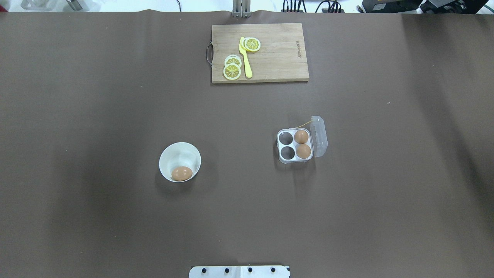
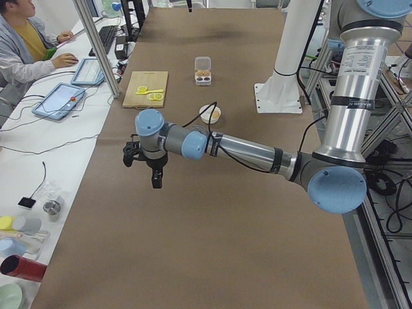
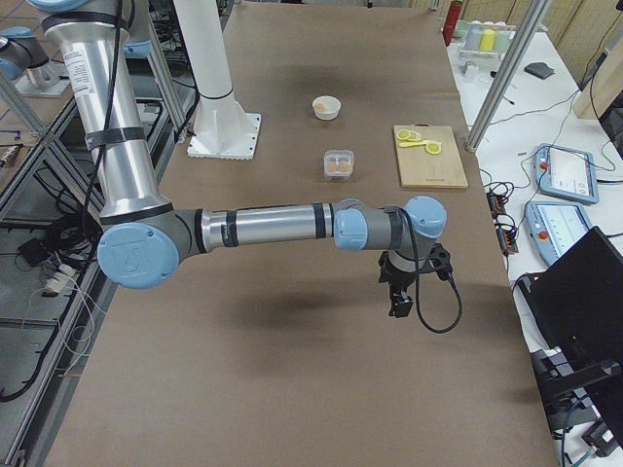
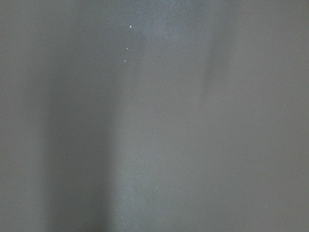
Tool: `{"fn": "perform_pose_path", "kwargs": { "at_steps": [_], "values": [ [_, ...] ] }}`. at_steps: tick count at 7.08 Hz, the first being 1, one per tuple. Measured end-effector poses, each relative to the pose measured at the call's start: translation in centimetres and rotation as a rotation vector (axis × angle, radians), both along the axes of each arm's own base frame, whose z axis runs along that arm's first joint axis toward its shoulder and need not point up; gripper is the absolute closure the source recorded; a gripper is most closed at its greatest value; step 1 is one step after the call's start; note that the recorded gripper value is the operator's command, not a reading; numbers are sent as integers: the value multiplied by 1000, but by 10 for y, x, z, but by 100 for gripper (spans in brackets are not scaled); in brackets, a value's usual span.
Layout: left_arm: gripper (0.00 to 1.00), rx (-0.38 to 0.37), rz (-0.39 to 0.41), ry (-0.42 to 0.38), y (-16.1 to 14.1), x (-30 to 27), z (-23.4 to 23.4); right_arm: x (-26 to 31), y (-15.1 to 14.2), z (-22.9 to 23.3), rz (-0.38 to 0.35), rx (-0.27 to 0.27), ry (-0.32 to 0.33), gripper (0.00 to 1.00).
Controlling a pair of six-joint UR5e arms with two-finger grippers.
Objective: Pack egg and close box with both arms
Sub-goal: 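Move the left gripper over the white bowl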
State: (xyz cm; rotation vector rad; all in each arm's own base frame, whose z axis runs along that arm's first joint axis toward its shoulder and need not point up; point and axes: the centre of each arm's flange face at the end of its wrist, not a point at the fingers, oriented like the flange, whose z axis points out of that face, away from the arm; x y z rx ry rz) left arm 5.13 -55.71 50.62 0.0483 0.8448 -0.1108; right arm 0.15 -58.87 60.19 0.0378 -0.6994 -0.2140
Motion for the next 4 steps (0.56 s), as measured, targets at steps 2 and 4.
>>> {"fn": "perform_pose_path", "kwargs": {
  "at_steps": [2, 4],
  "values": [
    [8, -43, -18, 49, 7, 81, -73, -3, 0, -4, -3, 3, -27, 0],
    [3, -139, -74, 86, 19, 165, -140, -4, 0, -8, -5, 8, -32, 0]
  ]
}}
